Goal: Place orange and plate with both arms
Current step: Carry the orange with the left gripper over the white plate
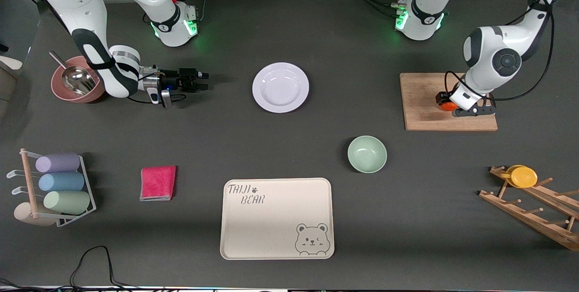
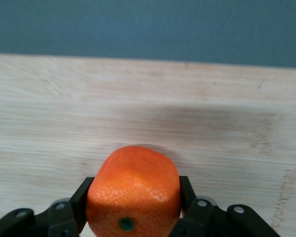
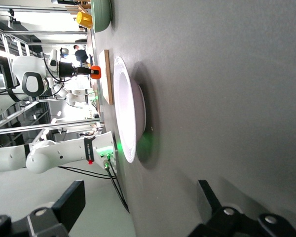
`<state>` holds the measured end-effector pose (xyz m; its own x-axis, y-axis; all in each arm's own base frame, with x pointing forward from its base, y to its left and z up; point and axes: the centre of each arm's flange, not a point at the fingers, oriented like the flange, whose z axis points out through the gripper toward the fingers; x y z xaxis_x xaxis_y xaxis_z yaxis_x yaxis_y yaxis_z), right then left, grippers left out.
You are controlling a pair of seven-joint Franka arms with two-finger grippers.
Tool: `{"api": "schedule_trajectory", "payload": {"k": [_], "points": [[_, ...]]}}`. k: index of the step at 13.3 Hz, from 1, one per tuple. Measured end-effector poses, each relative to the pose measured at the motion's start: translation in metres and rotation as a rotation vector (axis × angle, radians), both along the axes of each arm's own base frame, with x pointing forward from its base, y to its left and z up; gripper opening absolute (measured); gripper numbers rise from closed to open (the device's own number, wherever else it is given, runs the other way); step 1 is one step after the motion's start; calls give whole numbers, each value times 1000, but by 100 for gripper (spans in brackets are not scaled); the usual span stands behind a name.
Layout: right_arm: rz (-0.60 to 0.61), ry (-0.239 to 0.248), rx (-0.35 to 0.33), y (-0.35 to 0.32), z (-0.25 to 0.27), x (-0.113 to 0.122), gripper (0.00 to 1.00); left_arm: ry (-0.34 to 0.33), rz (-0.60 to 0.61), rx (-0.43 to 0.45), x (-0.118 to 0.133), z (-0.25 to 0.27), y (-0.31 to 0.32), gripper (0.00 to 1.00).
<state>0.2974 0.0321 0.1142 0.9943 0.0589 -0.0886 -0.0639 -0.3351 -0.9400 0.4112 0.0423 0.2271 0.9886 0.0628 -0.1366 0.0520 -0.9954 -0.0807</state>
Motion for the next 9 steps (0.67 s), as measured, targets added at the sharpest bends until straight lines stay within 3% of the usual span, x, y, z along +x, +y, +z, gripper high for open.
{"api": "schedule_trajectory", "payload": {"k": [2, 4, 7, 9], "points": [[-1, 16, 0, 0, -5, -3, 100, 26, 11, 23, 27, 63, 5, 73], [-1, 20, 0, -1, -6, -4, 100, 43, 25, 50, 54, 160, 5, 73], [-1, 26, -1, -1, -9, -4, 96, 56, 25, 43, 68, 312, -24, 73], [-1, 25, -2, -1, -9, -3, 74, 49, 13, 20, 63, 379, -43, 73]]}}
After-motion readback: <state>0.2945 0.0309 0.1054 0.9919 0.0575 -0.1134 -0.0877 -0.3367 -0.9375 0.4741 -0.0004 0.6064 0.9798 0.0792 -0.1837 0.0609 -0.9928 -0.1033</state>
